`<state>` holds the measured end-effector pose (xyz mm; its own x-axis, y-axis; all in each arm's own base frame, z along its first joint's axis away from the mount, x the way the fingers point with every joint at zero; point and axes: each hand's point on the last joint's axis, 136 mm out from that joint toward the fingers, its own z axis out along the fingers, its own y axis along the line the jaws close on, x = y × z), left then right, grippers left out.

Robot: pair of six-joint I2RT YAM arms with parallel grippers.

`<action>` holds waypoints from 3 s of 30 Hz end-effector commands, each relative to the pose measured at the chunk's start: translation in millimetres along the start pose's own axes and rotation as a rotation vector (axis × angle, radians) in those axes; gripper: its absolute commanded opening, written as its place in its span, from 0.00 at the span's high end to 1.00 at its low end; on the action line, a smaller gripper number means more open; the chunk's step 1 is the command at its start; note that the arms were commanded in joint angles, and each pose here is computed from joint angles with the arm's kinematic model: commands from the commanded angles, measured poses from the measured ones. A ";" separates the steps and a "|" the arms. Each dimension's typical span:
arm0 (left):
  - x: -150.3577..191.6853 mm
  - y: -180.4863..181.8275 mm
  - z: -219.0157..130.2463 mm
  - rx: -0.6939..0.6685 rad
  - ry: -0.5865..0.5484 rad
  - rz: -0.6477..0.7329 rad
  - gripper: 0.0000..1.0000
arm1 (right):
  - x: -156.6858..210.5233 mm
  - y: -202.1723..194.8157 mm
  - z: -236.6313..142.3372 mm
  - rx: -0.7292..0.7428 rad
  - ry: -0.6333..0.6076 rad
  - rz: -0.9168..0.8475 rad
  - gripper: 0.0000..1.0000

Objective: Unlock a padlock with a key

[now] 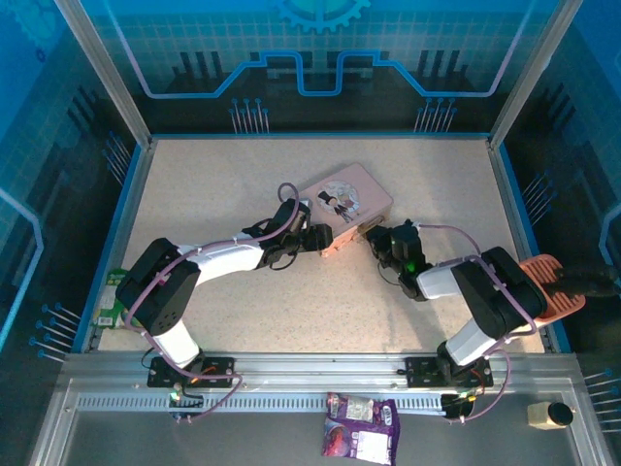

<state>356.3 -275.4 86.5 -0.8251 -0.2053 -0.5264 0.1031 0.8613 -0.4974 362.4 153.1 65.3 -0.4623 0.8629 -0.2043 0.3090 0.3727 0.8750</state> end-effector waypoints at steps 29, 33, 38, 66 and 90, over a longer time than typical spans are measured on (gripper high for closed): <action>20.7 41.9 -142.6 0.098 -0.363 0.242 0.26 | 97.0 -1.8 -143.8 0.106 0.425 -0.986 1.00; 26.0 44.3 -141.8 0.107 -0.358 0.244 0.26 | 114.4 -13.8 -143.6 0.119 0.487 -1.027 1.00; 30.5 39.4 -139.1 0.142 -0.344 0.253 0.26 | 125.9 -29.1 -137.8 0.139 0.518 -1.000 1.00; 30.6 49.8 -135.2 0.093 -0.348 0.254 0.25 | 132.2 -72.8 -129.6 0.335 0.600 -1.020 0.83; 4.7 45.4 -149.4 0.033 -0.427 0.307 0.24 | 85.6 -4.9 -136.4 0.271 0.381 -1.202 0.53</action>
<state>262.4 -173.0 139.7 -0.5248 -0.1308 -0.8411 0.3328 0.8779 -0.3442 189.6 187.6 72.3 -0.8286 -0.1585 -0.5369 -0.3053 0.9319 0.1960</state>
